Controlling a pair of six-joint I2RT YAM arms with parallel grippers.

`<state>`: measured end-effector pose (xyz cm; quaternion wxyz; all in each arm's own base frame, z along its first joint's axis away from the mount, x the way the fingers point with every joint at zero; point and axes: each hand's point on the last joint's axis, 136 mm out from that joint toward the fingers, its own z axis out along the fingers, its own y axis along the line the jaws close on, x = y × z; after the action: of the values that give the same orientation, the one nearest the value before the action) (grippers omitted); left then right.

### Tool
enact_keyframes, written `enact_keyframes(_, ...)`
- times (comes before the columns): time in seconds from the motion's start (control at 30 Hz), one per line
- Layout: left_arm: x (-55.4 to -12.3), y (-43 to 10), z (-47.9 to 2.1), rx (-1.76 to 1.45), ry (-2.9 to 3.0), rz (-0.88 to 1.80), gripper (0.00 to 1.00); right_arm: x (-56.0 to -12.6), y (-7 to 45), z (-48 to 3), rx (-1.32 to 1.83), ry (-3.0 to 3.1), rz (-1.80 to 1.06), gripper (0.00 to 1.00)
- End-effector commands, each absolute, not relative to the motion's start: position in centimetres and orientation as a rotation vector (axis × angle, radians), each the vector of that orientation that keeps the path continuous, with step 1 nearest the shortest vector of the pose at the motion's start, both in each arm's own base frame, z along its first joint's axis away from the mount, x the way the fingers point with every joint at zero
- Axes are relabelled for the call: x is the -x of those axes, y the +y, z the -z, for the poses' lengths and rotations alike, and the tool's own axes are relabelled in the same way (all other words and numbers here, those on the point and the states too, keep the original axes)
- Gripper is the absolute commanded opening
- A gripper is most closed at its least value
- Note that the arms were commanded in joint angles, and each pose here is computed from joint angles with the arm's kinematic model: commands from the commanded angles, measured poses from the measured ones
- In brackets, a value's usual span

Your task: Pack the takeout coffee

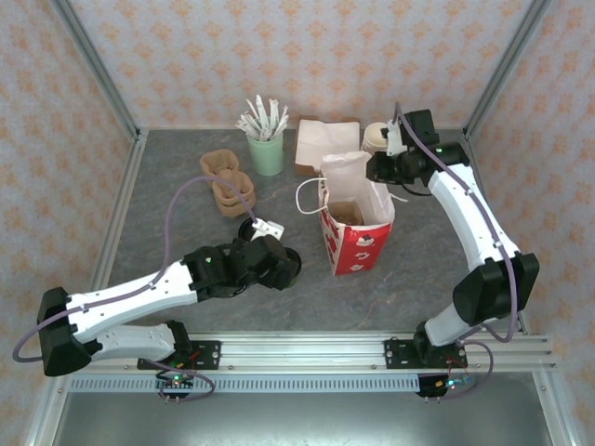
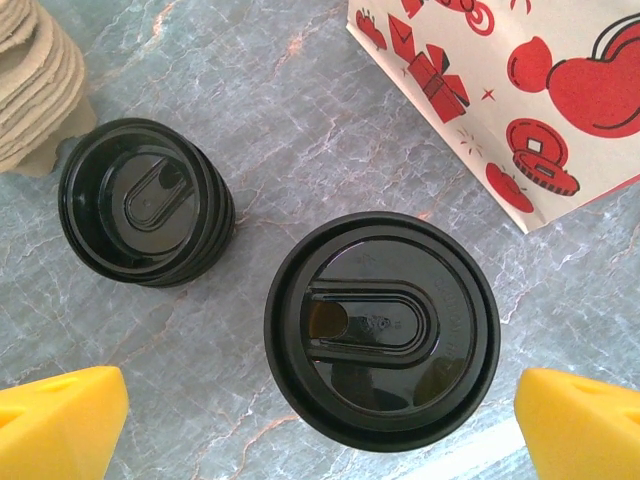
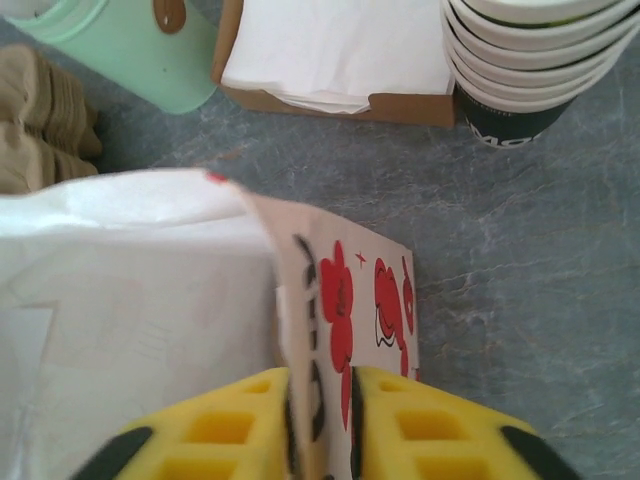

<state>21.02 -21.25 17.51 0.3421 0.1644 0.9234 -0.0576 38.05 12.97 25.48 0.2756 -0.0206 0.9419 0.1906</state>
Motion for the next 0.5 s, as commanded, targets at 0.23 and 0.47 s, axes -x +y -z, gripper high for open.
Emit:
enact_keyframes(0.23, -22.1, -21.8, -17.5, -0.395, 2.432, 0.129, 1.0, -36.1, 14.3, -27.6, -0.295, 2.429, -0.575, 0.13)
enact_keyframes(0.47, -21.6, -22.8, -16.2, -0.393, 2.539, 0.159, 1.0, -34.3, 13.0, -27.1, -0.48, 2.37, -0.571, 0.04)
